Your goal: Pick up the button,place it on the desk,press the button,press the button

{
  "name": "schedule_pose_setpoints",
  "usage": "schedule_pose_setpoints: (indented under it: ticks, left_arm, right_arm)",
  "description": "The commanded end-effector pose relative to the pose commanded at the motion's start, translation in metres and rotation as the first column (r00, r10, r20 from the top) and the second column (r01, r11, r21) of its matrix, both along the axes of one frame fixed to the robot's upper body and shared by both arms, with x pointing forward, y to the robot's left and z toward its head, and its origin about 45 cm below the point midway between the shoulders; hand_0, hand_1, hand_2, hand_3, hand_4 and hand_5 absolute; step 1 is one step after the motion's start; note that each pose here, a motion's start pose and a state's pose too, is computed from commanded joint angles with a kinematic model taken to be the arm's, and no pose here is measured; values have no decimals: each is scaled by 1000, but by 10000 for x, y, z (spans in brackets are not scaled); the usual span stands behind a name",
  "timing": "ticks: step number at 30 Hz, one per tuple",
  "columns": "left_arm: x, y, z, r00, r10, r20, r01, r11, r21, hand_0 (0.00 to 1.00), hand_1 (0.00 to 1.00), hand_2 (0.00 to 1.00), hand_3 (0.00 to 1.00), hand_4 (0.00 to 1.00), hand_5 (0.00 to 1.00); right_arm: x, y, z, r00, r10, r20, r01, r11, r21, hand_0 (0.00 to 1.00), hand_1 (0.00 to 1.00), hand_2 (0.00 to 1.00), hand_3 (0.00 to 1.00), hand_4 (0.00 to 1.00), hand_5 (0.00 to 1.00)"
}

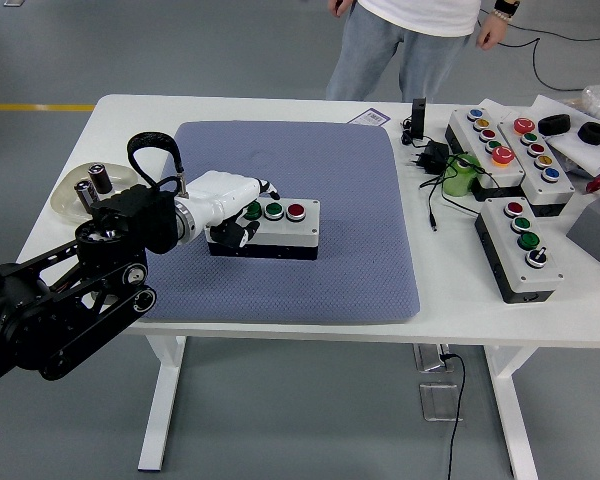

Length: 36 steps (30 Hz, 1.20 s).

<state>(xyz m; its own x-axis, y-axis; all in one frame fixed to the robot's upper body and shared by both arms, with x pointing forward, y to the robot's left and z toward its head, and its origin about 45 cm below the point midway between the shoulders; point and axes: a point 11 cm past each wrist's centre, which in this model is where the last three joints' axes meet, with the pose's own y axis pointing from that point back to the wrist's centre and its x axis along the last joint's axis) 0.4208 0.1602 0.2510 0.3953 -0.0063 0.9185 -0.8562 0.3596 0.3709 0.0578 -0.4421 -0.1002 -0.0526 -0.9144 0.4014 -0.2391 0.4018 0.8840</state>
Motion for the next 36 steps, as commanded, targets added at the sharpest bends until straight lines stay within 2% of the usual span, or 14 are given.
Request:
schedule_pose_setpoints:
  ticks: [15, 26, 30, 36]
  left_arm:
    - [14, 67, -125, 999, 15, -37, -13, 999, 33, 58, 2, 29, 837, 487, 2]
    - [-9, 109, -228, 996, 17, -82, -11, 998, 69, 59, 2, 30, 837, 489, 2]
    - [14, 121, -161, 998, 23, -64, -19, 998, 53, 59, 2, 30, 837, 489, 2]
    - [58, 153, 48, 999, 42, -7, -42, 999, -1, 59, 2, 30, 831, 489, 2]
  right_arm:
    - [-3, -2, 0, 1000, 2, 0, -2, 1000, 0, 730, 696, 744, 691, 450, 293]
    - [4, 4, -2, 1000, 2, 0, -2, 1000, -1, 730, 696, 744, 690, 450, 295]
    - [-13, 13, -8, 1000, 3, -4, -3, 1000, -1, 730, 696, 744, 690, 450, 295]
    - [-13, 11, -7, 1000, 4, -4, -4, 1000, -1, 730, 696, 745, 690, 449, 294]
